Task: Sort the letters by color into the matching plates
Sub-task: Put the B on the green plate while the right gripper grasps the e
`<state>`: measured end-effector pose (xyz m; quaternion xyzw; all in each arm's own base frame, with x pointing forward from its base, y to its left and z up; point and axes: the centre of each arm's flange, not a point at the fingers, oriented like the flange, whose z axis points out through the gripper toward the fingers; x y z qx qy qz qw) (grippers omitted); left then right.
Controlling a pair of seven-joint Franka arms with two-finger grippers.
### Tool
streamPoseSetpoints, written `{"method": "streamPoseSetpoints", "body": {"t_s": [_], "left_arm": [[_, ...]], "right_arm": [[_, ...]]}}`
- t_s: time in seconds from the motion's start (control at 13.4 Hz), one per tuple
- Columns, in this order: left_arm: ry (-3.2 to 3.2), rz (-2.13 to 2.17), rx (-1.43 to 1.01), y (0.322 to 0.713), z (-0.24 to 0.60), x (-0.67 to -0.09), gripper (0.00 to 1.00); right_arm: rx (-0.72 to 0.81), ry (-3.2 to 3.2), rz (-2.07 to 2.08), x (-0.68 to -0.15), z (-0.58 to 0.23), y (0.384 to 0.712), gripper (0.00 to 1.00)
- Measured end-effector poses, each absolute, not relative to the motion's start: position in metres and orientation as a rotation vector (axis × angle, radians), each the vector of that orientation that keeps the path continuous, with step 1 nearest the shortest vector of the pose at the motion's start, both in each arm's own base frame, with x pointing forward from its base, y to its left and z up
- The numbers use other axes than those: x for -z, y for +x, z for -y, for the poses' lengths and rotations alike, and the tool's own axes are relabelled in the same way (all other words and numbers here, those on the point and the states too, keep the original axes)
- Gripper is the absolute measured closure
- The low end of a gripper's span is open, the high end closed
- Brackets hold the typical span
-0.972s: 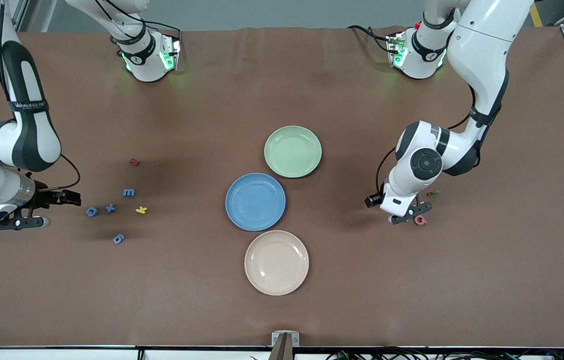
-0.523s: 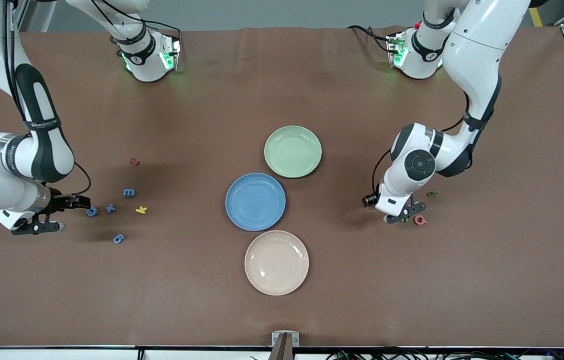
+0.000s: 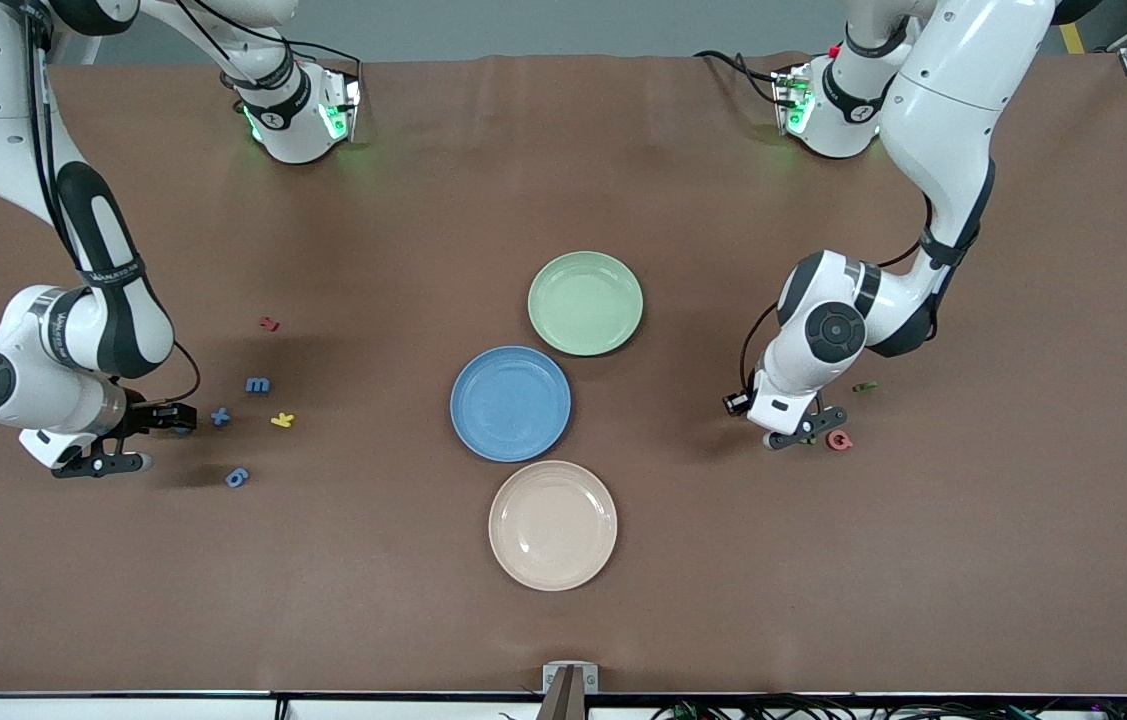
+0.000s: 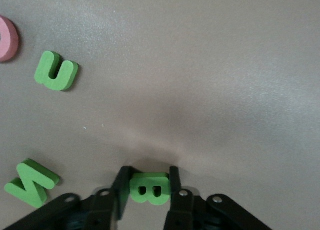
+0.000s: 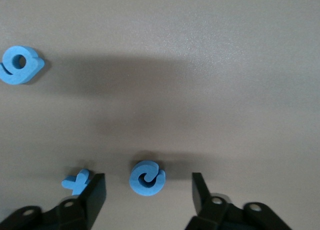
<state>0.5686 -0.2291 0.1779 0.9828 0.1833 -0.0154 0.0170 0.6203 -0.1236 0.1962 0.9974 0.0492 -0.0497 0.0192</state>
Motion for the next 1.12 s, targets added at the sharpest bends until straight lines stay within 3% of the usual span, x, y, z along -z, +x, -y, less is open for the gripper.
{"method": "streamPoseSetpoints", "body": {"t_s": [0.22,0.52,0.9,1.05,1.12], "left_arm": [[3.046,-0.562,0.025,0.571,0.24,-0.193,0.65],[3.056,-0.549,-0.008,0.555,0.284,-0.257,0.65],[3.016,-0.718,-0.003,0.488,0.387,-0.27,0.65],[3.023,-0.73,0.019,0.46,0.418,-0.261,0.65],[3.018,-0.77,0.033,0.445,0.433,-0.251,0.65]], "right_arm": [[0.162,3.096,-0.152,-0.191,0.124,0.619,0.28],[0.189,3.097,-0.15,-0.18,0.125,0.616,0.34],[0.2,3.098,-0.15,-0.176,0.125,0.615,0.42],[0.2,3.098,-0.15,-0.176,0.125,0.615,0.58],[0.2,3.098,-0.15,-0.176,0.125,0.615,0.59]]}}
